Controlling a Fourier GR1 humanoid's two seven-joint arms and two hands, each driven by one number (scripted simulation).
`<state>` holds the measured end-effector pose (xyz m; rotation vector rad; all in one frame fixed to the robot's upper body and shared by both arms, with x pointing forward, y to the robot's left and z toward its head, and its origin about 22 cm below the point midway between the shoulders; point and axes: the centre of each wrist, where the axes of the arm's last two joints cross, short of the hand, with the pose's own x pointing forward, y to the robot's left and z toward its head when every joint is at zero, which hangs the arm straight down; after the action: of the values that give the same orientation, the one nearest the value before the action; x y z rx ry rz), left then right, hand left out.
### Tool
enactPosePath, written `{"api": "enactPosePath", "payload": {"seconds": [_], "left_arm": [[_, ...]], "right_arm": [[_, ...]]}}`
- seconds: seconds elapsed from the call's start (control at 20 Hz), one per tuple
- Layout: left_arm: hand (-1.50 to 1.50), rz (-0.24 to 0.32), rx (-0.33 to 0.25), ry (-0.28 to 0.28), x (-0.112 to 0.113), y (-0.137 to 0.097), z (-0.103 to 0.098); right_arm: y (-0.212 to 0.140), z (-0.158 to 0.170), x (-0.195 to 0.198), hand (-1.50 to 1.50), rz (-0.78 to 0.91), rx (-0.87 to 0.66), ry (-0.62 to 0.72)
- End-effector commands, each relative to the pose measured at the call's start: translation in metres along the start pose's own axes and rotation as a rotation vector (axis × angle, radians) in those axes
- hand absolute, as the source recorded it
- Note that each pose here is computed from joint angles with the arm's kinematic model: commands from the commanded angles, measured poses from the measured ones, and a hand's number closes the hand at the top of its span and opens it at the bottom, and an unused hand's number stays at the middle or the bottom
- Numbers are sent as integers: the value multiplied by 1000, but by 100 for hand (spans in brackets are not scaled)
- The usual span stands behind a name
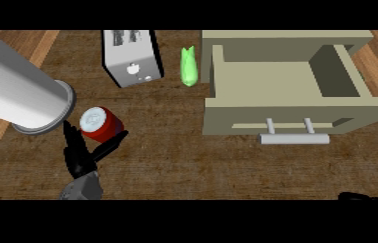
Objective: Pick up the can, place it into the drawer and close the drawer
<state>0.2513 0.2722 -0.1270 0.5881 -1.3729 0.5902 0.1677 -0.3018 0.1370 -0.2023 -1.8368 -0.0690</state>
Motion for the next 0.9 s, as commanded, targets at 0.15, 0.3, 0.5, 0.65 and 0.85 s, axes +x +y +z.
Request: {"api": "enactPosePath", "payload": {"seconds": [0.15, 0.3, 0.5, 0.65, 0.85], "left_arm": [[-150, -2, -34, -32, 3, 0, -27], [-150, 25, -132, -16, -20, -5, -2], [-150, 22, -161, -9, 11, -26, -36], [150, 76, -211, -26, 13, -6, -44], [150, 120, -235, -61, 14, -25, -44]], "right_arm": [[6, -4, -4, -150, 7, 9, 0], [2, -13, -2, -150, 36, 10, -5], [3, 10, 2, -150, 19, -2, -8], [2, 19, 6, -150, 14, -21, -27], [11, 3, -13, -150, 21, -24, -31]]}}
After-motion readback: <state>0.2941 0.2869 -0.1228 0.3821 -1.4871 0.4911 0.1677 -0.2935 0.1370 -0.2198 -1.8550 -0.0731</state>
